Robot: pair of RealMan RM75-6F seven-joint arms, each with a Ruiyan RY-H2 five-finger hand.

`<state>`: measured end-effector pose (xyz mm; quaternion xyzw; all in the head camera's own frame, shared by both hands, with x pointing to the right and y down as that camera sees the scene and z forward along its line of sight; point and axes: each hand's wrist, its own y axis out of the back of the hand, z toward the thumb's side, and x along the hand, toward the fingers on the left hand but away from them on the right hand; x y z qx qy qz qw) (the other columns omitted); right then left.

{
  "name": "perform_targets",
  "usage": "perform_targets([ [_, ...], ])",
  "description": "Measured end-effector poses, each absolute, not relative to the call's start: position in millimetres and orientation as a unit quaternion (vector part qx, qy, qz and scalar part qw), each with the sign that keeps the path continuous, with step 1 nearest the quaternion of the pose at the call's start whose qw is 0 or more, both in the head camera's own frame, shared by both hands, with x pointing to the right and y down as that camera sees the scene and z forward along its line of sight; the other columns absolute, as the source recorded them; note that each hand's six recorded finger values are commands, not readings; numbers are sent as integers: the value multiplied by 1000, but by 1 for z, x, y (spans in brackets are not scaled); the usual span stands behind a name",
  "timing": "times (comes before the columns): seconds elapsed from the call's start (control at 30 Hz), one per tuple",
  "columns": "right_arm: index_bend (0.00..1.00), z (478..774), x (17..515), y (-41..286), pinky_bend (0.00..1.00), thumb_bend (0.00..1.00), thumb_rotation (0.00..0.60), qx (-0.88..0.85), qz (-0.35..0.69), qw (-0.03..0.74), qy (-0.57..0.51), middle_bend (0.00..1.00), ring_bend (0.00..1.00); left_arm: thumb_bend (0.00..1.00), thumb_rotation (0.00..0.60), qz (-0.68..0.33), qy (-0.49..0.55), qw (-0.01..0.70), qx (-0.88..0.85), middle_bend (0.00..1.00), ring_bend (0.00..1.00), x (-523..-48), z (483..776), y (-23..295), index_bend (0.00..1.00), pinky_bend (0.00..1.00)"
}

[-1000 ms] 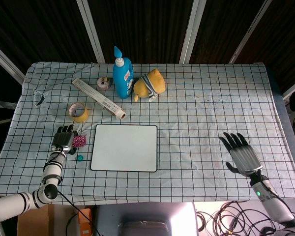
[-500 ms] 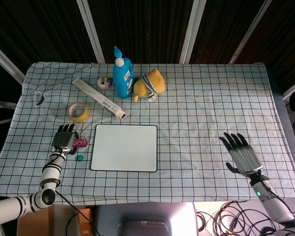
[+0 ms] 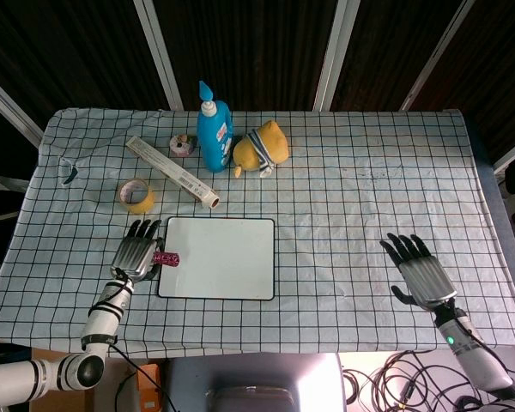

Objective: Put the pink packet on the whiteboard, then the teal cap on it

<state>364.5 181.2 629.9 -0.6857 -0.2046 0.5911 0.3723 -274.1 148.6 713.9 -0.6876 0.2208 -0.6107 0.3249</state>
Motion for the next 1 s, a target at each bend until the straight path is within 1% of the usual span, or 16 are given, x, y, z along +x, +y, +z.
perform_targets([
  [0.27,0,626,375,183,4,255,600,-688,592,361,-213,0,0,358,600,-583,203,339,-710,55,0,-220,728,169,385,3],
  [0.4,0,623,380,183,4,255,600,-688,591,362,-216,0,0,358,600,-581,197,348,-709,51,0,-211,733,173,296,3],
  [0.47,0,623,381,183,5,255,600,-687,591,363,-216,0,0,357,600,-581,197,349,-708,46,0,-211,733,173,226,3],
  [0.53,0,622,382,182,4,255,600,-687,592,362,-218,0,0,353,600,-581,198,347,-709,36,0,-209,734,174,122,3],
  [0.57,0,622,383,182,5,255,600,-686,592,361,-219,0,0,351,600,-580,199,345,-710,31,0,-209,734,174,89,3],
  [0.63,0,623,385,182,5,255,600,-686,593,359,-219,0,0,349,600,-576,202,342,-714,27,0,-208,731,175,73,3],
  [0.8,0,628,382,182,5,255,600,-689,593,356,-217,0,0,344,600,-561,206,339,-727,23,0,-209,717,180,84,3],
  [0.97,0,630,377,184,5,254,600,-691,591,358,-214,0,0,355,600,-552,216,358,-721,30,0,-226,697,183,245,26],
  [1.0,0,630,376,185,5,254,600,-691,590,360,-213,0,0,357,600,-554,221,358,-718,32,0,-233,694,184,263,33],
])
